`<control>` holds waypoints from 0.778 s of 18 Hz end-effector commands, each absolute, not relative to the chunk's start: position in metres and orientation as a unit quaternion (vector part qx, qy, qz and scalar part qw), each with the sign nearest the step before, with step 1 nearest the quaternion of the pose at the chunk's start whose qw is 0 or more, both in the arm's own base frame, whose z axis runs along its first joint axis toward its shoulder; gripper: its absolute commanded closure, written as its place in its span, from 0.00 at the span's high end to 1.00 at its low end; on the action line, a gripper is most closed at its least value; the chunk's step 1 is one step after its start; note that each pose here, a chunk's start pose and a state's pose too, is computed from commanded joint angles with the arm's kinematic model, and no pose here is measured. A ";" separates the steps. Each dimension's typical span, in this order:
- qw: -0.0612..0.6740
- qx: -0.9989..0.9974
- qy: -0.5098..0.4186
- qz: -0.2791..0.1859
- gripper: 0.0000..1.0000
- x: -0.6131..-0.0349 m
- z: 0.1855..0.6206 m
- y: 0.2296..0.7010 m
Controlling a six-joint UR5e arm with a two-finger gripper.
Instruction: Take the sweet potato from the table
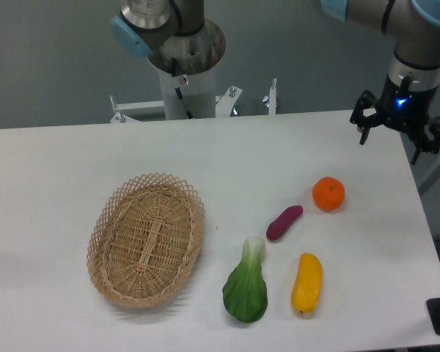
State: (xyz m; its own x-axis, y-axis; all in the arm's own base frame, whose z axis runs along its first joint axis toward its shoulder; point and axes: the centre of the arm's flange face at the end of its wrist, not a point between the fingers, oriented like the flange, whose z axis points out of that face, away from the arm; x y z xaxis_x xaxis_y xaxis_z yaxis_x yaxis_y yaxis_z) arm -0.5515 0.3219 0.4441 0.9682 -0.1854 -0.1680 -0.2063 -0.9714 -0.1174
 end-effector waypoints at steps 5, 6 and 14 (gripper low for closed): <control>0.069 -0.990 0.097 0.077 0.99 -0.552 0.443 0.322; 0.068 -0.990 0.096 0.075 0.99 -0.551 0.440 0.322; 0.068 -0.992 0.083 0.066 1.00 -0.541 0.420 0.330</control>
